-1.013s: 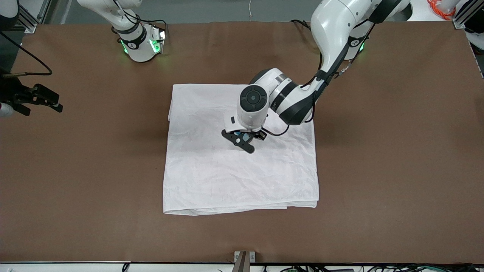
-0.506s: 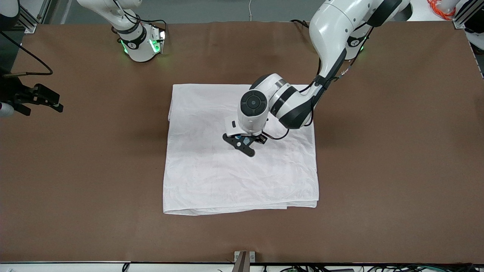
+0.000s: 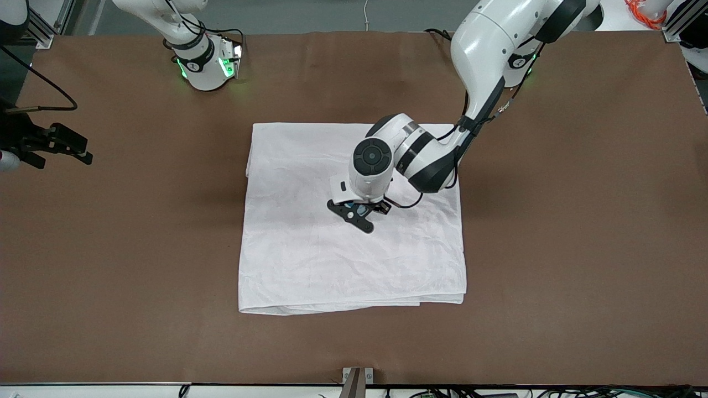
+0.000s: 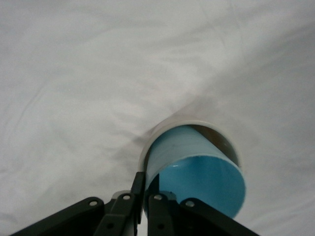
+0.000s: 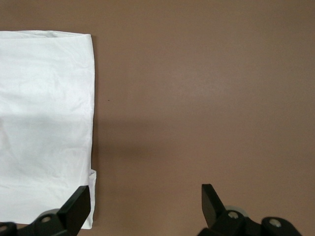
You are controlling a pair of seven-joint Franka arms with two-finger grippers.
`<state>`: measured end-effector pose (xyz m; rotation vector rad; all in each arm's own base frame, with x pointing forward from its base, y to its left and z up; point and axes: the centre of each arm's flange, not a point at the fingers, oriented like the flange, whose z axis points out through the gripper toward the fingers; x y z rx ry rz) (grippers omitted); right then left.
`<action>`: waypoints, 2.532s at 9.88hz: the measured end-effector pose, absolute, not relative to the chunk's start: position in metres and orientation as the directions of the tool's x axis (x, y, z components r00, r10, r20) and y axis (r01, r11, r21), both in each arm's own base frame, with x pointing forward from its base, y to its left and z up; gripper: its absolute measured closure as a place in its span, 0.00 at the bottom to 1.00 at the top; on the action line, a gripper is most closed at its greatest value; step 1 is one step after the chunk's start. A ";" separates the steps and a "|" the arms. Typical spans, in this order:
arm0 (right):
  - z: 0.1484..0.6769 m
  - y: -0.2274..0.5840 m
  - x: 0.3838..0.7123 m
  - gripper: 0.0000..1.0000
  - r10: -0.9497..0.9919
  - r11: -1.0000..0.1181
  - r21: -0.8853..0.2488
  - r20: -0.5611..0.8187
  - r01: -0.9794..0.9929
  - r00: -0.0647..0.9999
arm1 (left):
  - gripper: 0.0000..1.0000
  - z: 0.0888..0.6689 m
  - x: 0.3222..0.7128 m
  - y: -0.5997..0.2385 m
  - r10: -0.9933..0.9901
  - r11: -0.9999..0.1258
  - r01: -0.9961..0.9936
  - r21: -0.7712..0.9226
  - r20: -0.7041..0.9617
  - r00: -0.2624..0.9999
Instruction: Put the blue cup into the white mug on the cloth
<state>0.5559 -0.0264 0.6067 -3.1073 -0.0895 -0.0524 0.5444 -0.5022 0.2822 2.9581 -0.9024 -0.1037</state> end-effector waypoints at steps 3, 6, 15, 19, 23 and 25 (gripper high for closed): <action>0.608 -0.026 0.556 0.00 0.049 -0.998 -0.031 0.038 0.050 0.998 | 0.65 0.284 0.545 -0.504 -0.559 -0.829 -0.556 0.067 -0.039 0.828; 0.608 -0.027 0.556 0.00 0.047 -0.998 -0.031 0.038 0.048 0.998 | 0.60 0.307 0.547 -0.505 -0.560 -0.828 -0.557 0.064 -0.028 0.828; 0.626 -0.015 0.558 0.00 0.065 -0.997 -0.027 0.072 0.068 0.995 | 0.17 0.486 0.641 -0.289 -0.279 -0.960 -0.279 0.008 0.010 0.960; 0.625 -0.016 0.560 0.00 0.064 -0.997 -0.027 0.070 0.066 0.996 | 0.00 0.521 0.668 -0.173 -0.109 -0.994 -0.109 0.002 0.034 0.993; 0.627 -0.022 0.560 0.00 0.054 -0.998 -0.026 0.069 0.056 0.996 | 0.00 0.578 0.656 -0.090 -0.022 -0.999 -0.020 -0.028 0.051 0.998; 0.633 -0.022 0.554 0.00 0.055 -0.998 -0.031 0.026 0.056 0.998 | 0.00 0.624 0.637 -0.050 -0.030 -0.998 -0.026 -0.049 0.097 0.995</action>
